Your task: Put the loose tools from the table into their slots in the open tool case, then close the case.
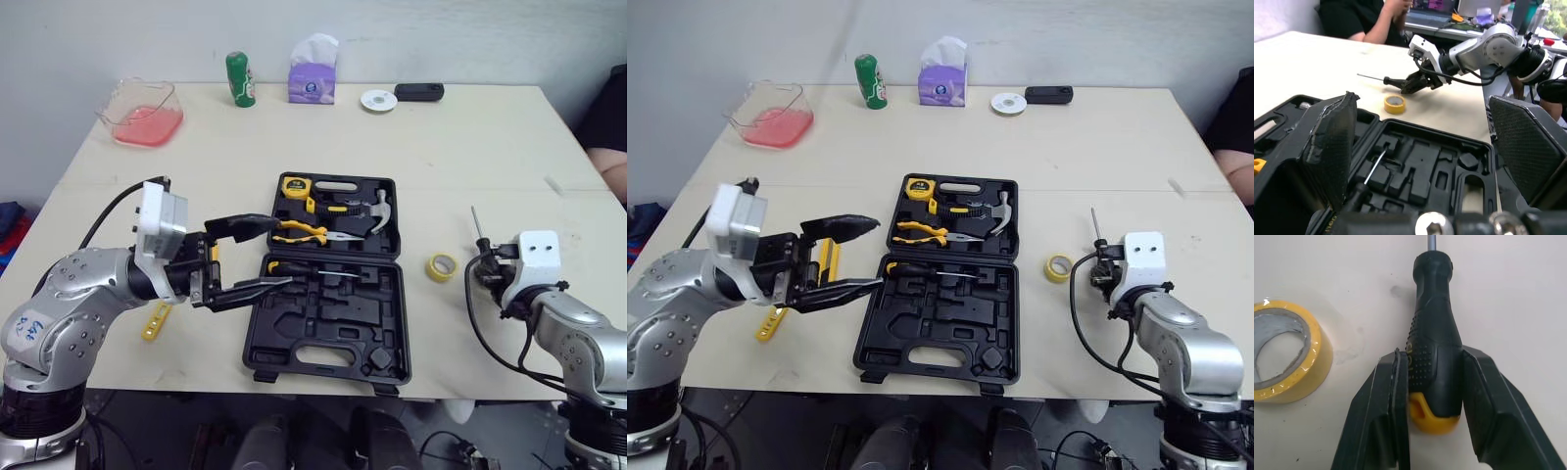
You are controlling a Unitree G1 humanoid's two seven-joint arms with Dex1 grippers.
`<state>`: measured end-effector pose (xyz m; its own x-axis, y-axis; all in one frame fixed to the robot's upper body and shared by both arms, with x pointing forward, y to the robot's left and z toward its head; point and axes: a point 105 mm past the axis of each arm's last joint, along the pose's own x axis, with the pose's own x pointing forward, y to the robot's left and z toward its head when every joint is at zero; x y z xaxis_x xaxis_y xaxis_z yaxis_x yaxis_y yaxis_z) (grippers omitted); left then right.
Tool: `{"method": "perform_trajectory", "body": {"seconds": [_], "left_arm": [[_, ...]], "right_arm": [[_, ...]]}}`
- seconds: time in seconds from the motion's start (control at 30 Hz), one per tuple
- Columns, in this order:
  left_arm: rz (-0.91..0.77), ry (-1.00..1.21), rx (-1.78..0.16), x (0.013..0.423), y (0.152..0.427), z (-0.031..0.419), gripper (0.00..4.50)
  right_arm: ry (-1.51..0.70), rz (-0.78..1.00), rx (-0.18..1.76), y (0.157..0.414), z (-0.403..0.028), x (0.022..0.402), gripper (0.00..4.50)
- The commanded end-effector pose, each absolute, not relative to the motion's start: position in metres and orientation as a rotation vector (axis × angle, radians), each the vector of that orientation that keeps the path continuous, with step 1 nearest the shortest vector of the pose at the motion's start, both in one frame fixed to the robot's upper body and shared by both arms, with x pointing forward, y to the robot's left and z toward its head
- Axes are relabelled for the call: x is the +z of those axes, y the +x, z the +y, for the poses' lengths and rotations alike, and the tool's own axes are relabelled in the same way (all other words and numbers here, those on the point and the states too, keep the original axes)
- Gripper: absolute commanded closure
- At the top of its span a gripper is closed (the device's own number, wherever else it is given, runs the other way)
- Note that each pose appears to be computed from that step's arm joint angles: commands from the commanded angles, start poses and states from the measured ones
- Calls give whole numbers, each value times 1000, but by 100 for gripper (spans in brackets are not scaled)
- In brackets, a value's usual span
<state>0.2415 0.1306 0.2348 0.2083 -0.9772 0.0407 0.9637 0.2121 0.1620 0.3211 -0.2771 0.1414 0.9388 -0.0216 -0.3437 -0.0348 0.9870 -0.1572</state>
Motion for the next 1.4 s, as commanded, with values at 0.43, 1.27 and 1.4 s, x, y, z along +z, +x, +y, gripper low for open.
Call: {"method": "perform_trajectory", "body": {"seconds": [0.43, 1.27, 1.4], "left_arm": [[-117, 324, -1285, 203, 247, 160, 0], [14, 285, -1168, 186, 232, 186, 0], [25, 286, -1153, 184, 230, 188, 0]], "right_arm": [[-536, 306, 1054, 303, -152, 222, 347], [-857, 496, 1188, 303, -94, 176, 347], [-851, 498, 1239, 299, -88, 173, 347]]}}
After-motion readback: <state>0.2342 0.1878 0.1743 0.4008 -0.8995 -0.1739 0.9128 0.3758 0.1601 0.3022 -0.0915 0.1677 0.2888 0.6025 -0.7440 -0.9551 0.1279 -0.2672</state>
